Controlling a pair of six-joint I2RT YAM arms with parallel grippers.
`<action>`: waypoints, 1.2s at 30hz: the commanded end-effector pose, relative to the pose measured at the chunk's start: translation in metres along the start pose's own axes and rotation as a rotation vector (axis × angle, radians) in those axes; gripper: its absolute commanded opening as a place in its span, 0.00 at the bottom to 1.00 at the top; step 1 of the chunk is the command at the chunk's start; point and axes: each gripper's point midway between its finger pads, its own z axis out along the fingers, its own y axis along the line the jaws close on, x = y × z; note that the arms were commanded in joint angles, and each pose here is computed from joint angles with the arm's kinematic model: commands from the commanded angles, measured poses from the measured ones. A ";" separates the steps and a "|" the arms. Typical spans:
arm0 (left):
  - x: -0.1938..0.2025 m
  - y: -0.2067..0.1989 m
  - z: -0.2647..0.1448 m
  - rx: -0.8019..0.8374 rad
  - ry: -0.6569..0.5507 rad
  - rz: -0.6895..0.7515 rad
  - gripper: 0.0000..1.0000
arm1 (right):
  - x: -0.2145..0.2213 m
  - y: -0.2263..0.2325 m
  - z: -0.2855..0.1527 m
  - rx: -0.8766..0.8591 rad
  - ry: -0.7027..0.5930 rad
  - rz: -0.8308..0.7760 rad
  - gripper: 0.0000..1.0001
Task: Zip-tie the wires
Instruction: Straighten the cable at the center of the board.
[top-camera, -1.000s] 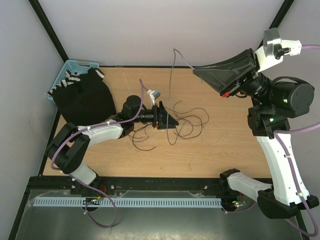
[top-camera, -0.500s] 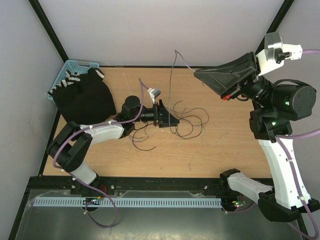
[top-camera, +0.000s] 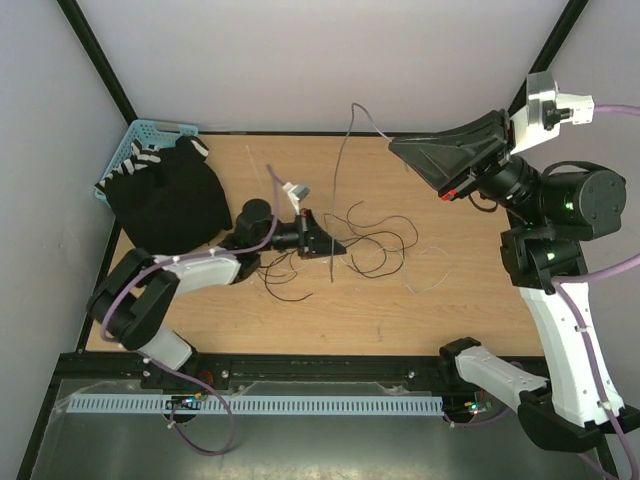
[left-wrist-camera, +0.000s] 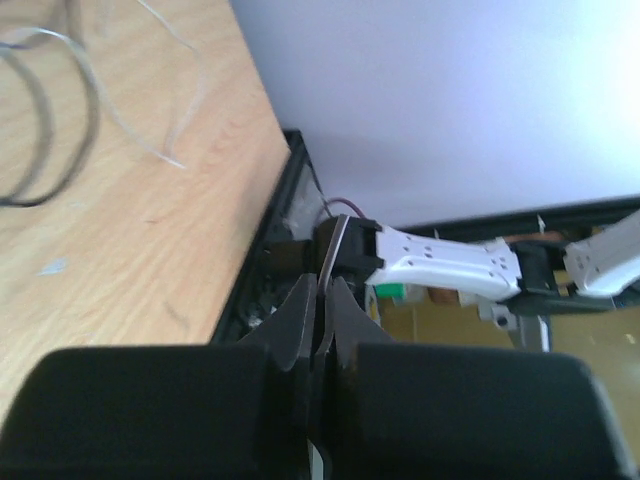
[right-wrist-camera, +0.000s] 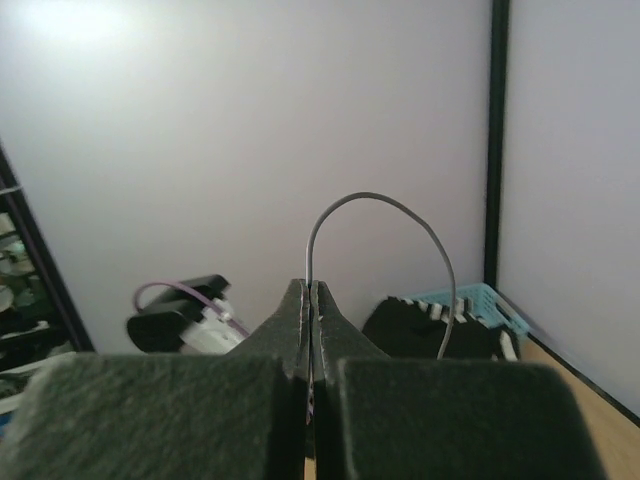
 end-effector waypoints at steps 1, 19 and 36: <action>-0.029 0.013 -0.042 -0.080 -0.170 0.100 0.00 | 0.010 -0.026 -0.013 0.174 0.031 -0.064 0.00; -0.028 0.121 -0.230 -0.972 -0.676 0.162 0.00 | 0.240 -0.253 -0.249 1.411 0.720 -0.202 0.00; -0.017 0.156 -0.269 -1.211 -0.707 0.176 0.00 | 0.305 -0.280 -0.299 1.552 0.880 -0.203 0.00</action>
